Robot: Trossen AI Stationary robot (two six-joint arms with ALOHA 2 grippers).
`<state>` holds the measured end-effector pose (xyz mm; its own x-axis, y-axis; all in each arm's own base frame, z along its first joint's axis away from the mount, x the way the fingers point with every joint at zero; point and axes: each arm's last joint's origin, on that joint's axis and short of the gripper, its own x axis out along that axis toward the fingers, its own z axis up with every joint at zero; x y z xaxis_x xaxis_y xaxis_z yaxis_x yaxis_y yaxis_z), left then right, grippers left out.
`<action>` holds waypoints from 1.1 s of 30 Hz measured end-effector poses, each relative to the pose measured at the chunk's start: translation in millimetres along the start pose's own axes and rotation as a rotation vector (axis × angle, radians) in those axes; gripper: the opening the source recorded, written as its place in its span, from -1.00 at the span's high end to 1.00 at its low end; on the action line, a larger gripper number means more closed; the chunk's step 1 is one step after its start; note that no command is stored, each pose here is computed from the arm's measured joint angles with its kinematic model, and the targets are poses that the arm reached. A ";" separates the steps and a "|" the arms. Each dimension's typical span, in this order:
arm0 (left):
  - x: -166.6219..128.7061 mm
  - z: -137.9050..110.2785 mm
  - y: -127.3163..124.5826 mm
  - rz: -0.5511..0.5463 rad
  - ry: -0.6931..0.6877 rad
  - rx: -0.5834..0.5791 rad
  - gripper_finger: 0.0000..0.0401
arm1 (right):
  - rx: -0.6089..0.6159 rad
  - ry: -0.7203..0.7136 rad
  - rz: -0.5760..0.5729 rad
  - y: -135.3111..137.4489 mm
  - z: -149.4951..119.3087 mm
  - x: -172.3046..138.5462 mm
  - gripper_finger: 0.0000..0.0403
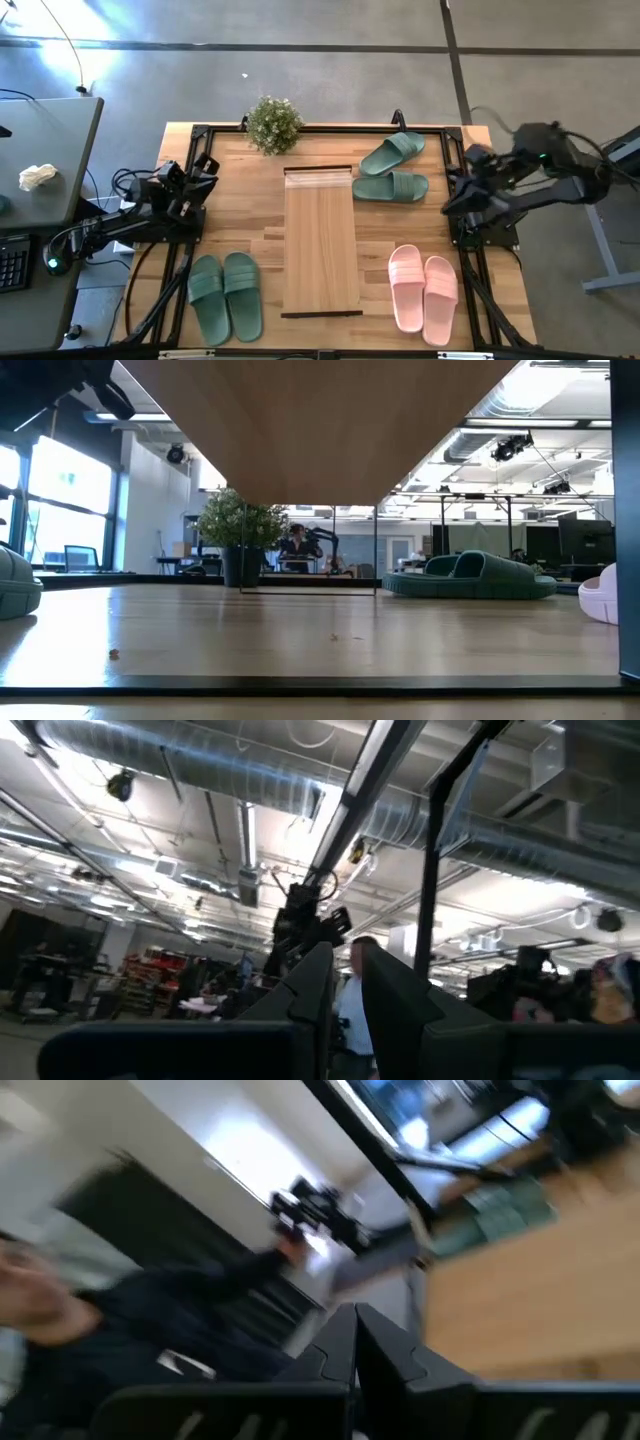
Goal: Pick and place slides into the shelf
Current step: Put the left pink slide under the shelf
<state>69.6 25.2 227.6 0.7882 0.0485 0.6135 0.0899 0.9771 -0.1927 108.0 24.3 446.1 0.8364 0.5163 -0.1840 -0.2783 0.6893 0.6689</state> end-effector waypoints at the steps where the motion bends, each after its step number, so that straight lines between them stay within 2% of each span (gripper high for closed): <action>1: 0.0 1.1 -0.6 -0.005 -0.011 -0.001 0.77 | -0.010 0.022 -0.037 -1.5 -0.7 4.8 1.00; 7: 4.1 18.5 -7.4 -0.009 -0.105 0.105 0.77 | -0.044 0.151 -0.238 -12.1 -8.9 31.1 1.00; 12: 13.3 37.8 -17.0 -0.081 -0.103 0.210 0.77 | -0.016 0.273 -0.315 -14.9 -20.7 55.7 1.00; 16: 17.3 43.1 -18.8 -0.074 -0.061 0.245 0.77 | 0.030 0.407 -0.380 -11.5 -39.8 76.5 1.00; 19: 18.4 40.4 -16.9 -0.051 -0.009 0.244 0.77 | 0.058 0.520 -0.506 -9.8 -60.6 86.9 1.00; 22: 18.5 36.6 -14.6 -0.030 0.033 0.232 0.77 | 0.045 0.623 -0.691 -9.6 -83.3 94.4 1.00; 25: 18.3 33.2 -12.8 -0.015 0.067 0.220 0.77 | -0.006 0.704 -0.867 -8.3 -105.8 103.4 1.00; 29: 18.1 30.4 -11.2 0.000 0.096 0.209 0.77 | -0.136 0.825 -1.068 -7.5 -136.7 120.1 1.00; 33: 17.9 28.7 -10.3 0.008 0.114 0.202 0.77 | -0.327 0.859 -1.148 -9.3 -170.3 148.9 1.00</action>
<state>65.4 22.0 262.5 0.8532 0.0440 0.5197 -0.0313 0.9990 -0.0331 154.8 181.4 289.8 0.1688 -0.3259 -0.9302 0.1403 0.9421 -0.3046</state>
